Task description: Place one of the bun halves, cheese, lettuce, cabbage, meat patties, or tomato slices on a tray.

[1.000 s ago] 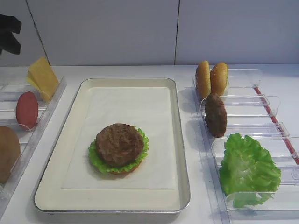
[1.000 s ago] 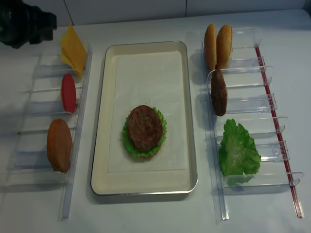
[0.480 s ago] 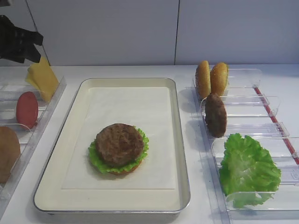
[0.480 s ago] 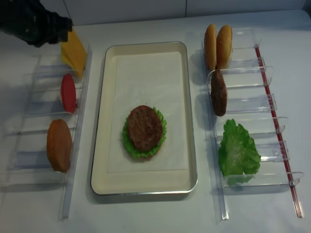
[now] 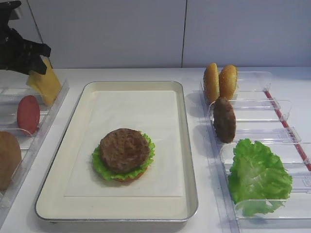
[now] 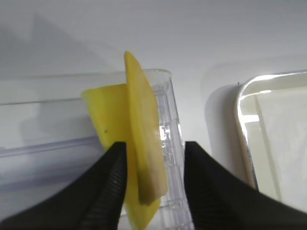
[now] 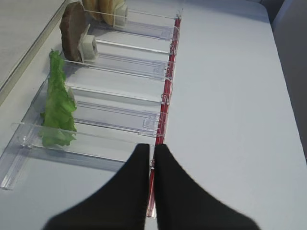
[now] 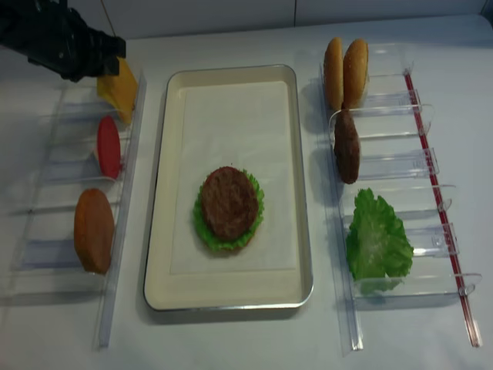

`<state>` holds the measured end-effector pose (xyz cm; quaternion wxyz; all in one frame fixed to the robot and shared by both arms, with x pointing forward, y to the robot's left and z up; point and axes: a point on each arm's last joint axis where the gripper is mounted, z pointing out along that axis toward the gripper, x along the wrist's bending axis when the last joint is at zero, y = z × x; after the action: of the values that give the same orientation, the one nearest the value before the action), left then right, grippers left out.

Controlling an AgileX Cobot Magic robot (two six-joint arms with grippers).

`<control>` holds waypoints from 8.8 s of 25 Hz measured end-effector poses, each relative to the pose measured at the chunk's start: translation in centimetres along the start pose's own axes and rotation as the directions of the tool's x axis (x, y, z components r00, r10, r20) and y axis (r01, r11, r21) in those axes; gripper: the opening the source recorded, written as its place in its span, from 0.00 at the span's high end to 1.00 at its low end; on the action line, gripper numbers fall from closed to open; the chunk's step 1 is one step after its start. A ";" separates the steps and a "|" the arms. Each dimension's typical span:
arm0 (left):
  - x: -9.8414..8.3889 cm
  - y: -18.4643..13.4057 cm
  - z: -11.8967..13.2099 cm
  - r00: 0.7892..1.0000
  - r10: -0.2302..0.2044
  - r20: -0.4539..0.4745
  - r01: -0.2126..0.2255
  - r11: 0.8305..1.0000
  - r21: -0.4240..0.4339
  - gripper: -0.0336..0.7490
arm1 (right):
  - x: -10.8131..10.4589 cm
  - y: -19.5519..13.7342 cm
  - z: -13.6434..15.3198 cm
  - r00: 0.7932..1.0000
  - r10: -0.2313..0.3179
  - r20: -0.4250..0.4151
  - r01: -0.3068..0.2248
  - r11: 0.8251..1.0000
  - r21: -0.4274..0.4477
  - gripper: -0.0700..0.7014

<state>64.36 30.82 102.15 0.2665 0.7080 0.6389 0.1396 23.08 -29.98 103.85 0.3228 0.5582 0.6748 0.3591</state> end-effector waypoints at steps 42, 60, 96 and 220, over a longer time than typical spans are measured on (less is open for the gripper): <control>-6.1 -12.6 -16.6 0.992 -0.084 0.092 0.105 0.962 -0.251 0.94 | 0.0 0.0 0.0 1.000 0.002 0.000 -0.002 1.000 0.000 0.20; -9.4 -16.8 -15.1 0.907 -0.121 0.403 0.227 0.947 -0.226 0.94 | 0.0 0.0 0.0 1.000 0.002 0.000 -0.002 1.000 0.000 0.20; -15.0 -16.6 -3.4 0.867 -0.144 0.476 0.185 0.982 -0.040 0.94 | 0.0 0.0 0.0 1.000 0.002 0.000 -0.002 1.000 0.000 0.20; -6.6 -33.5 -23.8 0.985 0.071 -0.156 -0.124 0.922 -0.366 0.49 | 0.0 0.0 0.0 1.000 0.002 0.000 -0.002 1.000 0.002 0.24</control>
<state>22.73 30.47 103.96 0.3437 0.6636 0.5816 0.3213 23.09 -29.97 103.80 0.3220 0.5590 0.6746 0.3588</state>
